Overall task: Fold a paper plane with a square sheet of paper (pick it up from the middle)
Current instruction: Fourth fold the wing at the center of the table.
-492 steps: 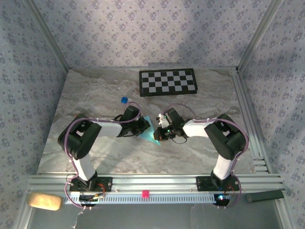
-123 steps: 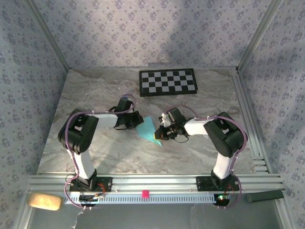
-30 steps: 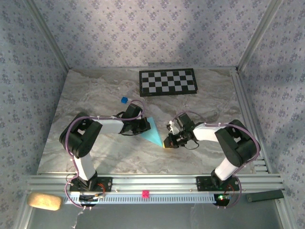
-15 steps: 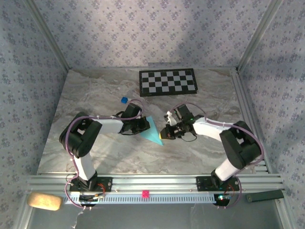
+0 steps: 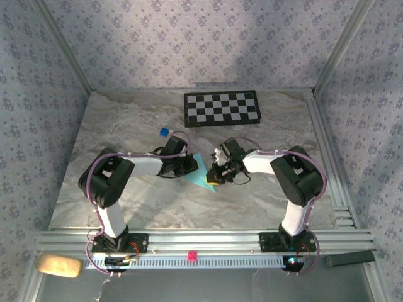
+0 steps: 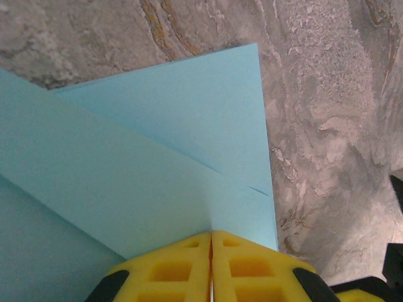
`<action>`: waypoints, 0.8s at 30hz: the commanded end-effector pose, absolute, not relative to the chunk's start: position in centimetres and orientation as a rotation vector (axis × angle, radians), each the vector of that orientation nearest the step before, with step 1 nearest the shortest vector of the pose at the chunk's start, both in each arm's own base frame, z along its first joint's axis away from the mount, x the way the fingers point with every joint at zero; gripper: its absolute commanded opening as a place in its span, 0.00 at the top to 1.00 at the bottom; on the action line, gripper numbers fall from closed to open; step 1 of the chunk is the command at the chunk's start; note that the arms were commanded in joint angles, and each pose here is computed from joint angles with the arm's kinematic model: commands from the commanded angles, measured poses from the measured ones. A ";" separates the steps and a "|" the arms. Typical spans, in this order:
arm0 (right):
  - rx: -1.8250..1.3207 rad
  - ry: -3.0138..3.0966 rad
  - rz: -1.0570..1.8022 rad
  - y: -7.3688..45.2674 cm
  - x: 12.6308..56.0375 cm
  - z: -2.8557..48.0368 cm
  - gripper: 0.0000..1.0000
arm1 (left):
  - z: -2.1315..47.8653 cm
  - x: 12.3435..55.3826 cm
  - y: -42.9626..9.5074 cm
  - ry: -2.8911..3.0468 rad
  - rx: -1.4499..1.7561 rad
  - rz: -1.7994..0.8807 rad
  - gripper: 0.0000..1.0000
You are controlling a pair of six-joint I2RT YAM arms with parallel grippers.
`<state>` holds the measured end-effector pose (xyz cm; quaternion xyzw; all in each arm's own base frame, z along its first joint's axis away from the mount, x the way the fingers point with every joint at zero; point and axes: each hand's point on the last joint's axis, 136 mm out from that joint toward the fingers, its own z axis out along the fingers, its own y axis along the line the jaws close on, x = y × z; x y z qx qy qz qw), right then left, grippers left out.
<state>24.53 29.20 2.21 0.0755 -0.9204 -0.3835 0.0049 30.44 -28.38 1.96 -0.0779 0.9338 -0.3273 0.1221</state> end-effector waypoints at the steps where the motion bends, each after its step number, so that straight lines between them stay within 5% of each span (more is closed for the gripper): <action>1: 0.137 -2.893 -1.065 27.6 23.7 -0.1 1.00 | -0.7 29.8 -26.4 2.816 -0.244 -0.784 0.91; 12: 0.075 -2.916 -0.973 26.0 22.8 -1.8 1.00 | 6.4 32.4 -28.6 2.664 -0.149 -0.855 0.88; 24: 0.033 -2.918 -0.951 25.7 22.7 -2.1 1.00 | 4.0 27.5 -31.3 2.718 -0.224 -1.044 0.97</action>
